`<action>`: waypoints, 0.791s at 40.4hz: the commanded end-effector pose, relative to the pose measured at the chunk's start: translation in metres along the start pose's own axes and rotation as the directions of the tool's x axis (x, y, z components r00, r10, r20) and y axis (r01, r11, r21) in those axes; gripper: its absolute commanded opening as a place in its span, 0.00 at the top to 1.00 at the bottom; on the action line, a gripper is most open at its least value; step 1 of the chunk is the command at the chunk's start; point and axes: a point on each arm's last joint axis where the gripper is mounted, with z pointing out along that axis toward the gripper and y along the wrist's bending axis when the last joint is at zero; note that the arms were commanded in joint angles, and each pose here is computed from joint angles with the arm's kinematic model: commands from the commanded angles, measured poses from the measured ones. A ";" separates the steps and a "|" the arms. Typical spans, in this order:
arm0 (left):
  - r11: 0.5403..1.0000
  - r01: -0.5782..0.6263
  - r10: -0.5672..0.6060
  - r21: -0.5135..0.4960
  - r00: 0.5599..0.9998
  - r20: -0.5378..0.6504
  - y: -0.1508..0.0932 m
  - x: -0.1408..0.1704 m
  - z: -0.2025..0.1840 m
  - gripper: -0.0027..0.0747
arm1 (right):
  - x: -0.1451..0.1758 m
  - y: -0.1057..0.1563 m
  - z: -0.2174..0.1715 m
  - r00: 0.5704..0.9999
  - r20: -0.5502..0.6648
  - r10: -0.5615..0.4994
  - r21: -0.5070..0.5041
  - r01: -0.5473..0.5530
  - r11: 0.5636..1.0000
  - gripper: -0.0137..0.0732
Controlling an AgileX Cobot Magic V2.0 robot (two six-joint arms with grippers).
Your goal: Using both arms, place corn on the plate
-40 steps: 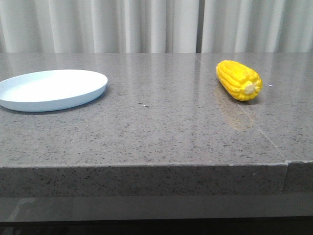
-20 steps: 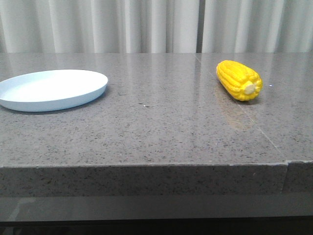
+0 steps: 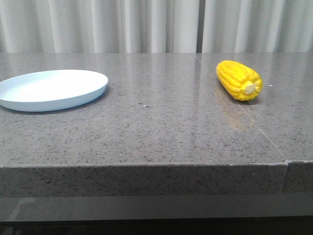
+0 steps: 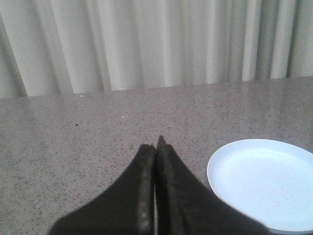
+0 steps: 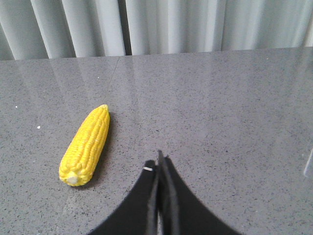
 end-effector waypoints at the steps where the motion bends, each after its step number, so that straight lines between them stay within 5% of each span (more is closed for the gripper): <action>1: 1.000 -0.004 0.004 0.001 0.995 0.100 0.000 -0.018 -0.001 0.79 | -0.017 0.001 -0.002 0.995 0.102 -0.017 0.000 0.017 1.000 0.65; 7: 1.000 -0.004 0.004 0.001 0.995 0.099 0.000 -0.018 -0.001 0.34 | -0.017 0.001 -0.002 0.995 0.102 -0.017 0.000 0.017 1.000 0.30; 12: 1.000 -0.004 0.004 0.001 0.995 0.095 0.000 -0.016 -0.001 0.11 | -0.017 0.001 -0.002 0.995 0.102 -0.017 0.000 0.017 1.000 0.16; 24: 1.000 0.002 -0.002 0.008 0.997 0.072 0.000 -0.015 0.009 0.16 | -0.017 0.001 -0.002 0.995 0.101 -0.017 0.000 0.017 1.000 0.15; 32: 0.998 0.014 -0.010 0.059 0.998 -0.069 -0.008 -0.017 0.045 0.16 | -0.017 0.001 -0.002 0.995 0.101 -0.017 0.000 0.017 1.000 0.15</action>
